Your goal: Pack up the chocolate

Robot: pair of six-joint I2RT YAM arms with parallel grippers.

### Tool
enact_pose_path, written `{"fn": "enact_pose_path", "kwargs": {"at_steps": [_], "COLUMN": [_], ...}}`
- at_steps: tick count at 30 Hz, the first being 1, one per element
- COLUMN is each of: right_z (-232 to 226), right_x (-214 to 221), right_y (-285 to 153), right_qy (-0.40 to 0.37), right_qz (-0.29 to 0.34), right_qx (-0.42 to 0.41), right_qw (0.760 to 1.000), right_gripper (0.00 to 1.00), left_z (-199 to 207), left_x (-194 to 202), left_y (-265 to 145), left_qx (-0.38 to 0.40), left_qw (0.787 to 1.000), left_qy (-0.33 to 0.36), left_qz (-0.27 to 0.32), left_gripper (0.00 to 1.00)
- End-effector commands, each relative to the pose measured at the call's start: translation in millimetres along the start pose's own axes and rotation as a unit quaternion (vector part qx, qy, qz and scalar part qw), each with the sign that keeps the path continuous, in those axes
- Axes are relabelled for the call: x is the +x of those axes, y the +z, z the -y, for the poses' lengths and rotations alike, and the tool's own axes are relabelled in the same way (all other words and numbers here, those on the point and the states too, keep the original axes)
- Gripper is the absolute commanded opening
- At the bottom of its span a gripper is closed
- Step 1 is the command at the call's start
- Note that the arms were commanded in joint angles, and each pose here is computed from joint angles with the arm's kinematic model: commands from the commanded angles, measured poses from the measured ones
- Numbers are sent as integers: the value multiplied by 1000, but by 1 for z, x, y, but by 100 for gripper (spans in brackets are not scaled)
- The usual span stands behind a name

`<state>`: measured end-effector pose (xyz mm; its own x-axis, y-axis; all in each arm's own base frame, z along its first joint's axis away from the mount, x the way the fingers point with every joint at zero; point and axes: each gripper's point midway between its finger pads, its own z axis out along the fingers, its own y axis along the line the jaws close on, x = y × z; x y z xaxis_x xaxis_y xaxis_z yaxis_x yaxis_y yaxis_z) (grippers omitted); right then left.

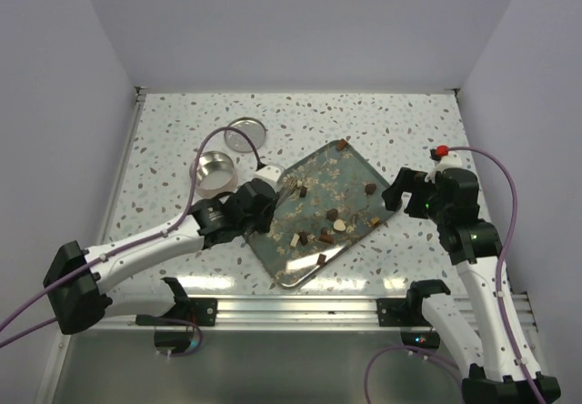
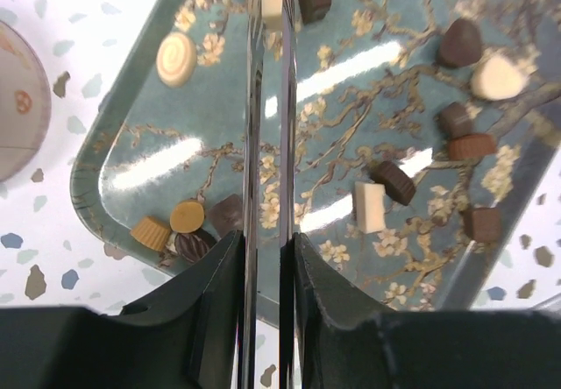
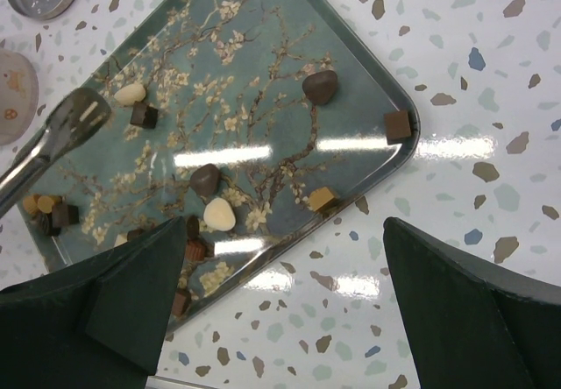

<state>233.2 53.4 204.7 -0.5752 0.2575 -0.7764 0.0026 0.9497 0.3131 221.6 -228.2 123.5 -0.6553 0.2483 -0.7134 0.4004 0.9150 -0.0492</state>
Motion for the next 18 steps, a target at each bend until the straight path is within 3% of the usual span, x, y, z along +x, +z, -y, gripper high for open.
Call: {"fn": "enact_pose_path", "kwargs": {"at_steps": [1, 6, 12, 18], "right_z": [-4, -6, -9, -10], "right_x": [-12, -13, -11, -9], "right_y": [-1, 2, 7, 10], "right_qy": [-6, -6, -4, -7], "right_qz": [16, 15, 12, 6], "right_qx": [-4, -10, -18, -25], "right_qw": [1000, 1000, 1000, 1000], "right_gripper": [97, 98, 97, 97], "left_z": [2, -6, -52, -102], "left_x": [-45, -43, -26, -34], "left_y": [-28, -45, -51, -76], "left_qx": [11, 7, -48, -118], "left_qw": [998, 996, 992, 977], "left_qy": [-33, -55, -105, -158], "left_qz": [61, 64, 57, 80], "left_gripper": [27, 27, 27, 28]}}
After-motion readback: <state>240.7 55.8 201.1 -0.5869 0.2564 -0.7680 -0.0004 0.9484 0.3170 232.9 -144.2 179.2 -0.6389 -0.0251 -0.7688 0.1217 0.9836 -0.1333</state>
